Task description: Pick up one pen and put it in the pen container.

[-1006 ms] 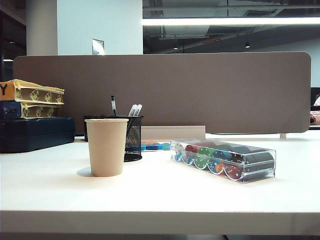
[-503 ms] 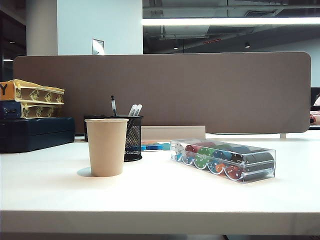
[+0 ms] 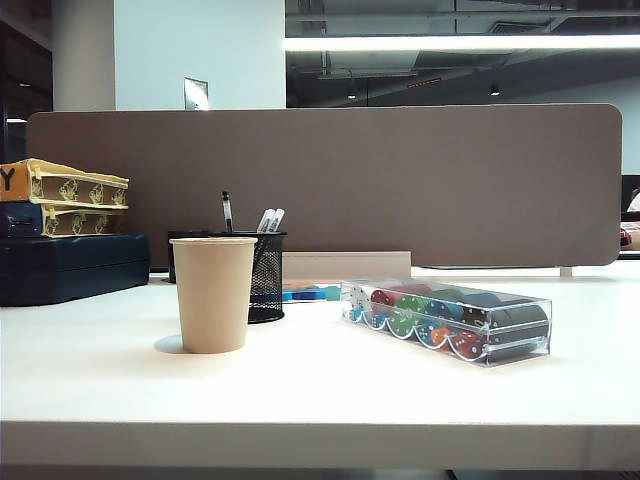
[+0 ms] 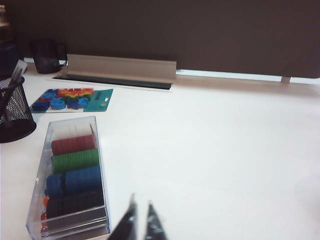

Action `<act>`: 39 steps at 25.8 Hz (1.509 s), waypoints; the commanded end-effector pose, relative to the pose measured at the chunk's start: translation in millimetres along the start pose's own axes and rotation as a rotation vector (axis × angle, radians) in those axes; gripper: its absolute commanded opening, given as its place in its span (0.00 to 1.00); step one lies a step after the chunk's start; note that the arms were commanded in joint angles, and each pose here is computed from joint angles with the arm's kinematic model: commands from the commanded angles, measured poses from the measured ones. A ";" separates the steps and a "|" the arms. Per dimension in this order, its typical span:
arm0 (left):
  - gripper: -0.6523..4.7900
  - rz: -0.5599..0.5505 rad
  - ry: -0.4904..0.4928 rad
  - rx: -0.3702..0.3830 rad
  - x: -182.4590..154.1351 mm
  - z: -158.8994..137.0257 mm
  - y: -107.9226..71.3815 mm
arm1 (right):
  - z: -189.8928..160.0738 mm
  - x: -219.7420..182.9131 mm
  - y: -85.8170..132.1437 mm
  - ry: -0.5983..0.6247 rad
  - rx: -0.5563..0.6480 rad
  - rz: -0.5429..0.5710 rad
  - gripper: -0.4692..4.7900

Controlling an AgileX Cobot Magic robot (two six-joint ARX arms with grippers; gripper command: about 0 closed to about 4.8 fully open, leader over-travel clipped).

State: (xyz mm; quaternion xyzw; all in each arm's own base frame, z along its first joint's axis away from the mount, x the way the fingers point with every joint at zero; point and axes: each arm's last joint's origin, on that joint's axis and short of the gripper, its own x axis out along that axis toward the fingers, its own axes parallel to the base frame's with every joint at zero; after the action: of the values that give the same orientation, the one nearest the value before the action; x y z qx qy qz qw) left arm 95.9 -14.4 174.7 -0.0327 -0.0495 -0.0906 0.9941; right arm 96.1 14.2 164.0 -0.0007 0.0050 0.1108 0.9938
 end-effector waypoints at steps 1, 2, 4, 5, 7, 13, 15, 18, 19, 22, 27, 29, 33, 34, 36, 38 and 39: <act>0.20 -0.002 0.005 0.001 -0.1 0.3 -0.1 | -1.7 0.2 0.0 0.004 0.002 0.001 0.15; 0.19 -0.002 0.011 0.000 -0.1 -0.3 -0.1 | -2.0 0.2 0.0 0.008 0.002 0.001 0.15; 0.15 -0.001 0.019 0.000 -0.1 -1.1 0.0 | -2.6 0.1 0.0 0.014 0.003 0.000 0.15; 0.15 -0.001 0.024 0.000 -0.1 -1.5 0.0 | -2.8 0.1 0.0 0.016 0.003 0.001 0.15; 0.15 -0.001 0.031 -0.001 -0.1 -2.2 0.1 | -3.6 0.1 0.0 0.024 0.004 0.000 0.10; 0.14 0.001 0.053 -0.002 -0.2 -4.4 0.2 | -7.7 -0.1 0.1 0.067 0.008 0.001 0.08; 0.11 0.001 0.062 -0.002 -0.2 -5.2 0.2 | -8.4 -0.1 0.1 0.073 0.009 0.000 0.08; 0.11 0.002 0.076 -0.002 -0.3 -6.6 0.3 | -9.6 -0.2 0.1 0.086 0.010 0.000 0.08; 0.11 0.003 0.084 -0.003 -0.4 -7.4 0.4 | -9.9 -0.2 0.1 0.089 0.011 0.000 0.08; 0.11 0.003 0.086 -0.003 -0.4 -7.6 0.4 | -10.1 -0.2 0.1 0.091 0.011 0.001 0.08; 0.11 0.002 0.087 -0.003 -0.4 -7.6 0.3 | -9.9 -0.2 0.1 0.090 0.011 0.001 0.08; 0.11 0.002 0.087 -0.003 -0.4 -7.6 0.4 | -9.9 -0.2 0.1 0.090 0.011 0.001 0.08; 0.11 0.002 0.087 -0.003 -0.4 -7.6 0.4 | -10.0 -0.2 0.1 0.090 0.011 0.001 0.08; 0.11 0.002 0.087 -0.003 -0.4 -7.6 0.3 | -10.0 -0.2 0.1 0.090 0.011 0.001 0.08; 0.11 0.002 0.087 -0.003 -0.4 -7.6 0.4 | -10.0 -0.2 0.1 0.090 0.011 0.001 0.08; 0.11 0.002 0.087 -0.003 -0.4 -7.6 0.4 | -10.0 -0.2 0.1 0.090 0.011 0.001 0.08; 0.11 0.002 0.087 -0.003 -0.4 -7.6 0.4 | -10.0 -0.2 0.1 0.090 0.011 0.001 0.08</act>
State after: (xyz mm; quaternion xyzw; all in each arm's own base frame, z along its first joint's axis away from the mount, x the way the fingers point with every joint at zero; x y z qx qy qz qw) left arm 96.5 -14.5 165.0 -0.0306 0.0002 -0.0892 0.9955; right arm 95.6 14.2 154.6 -0.0007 0.0536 0.1106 0.9924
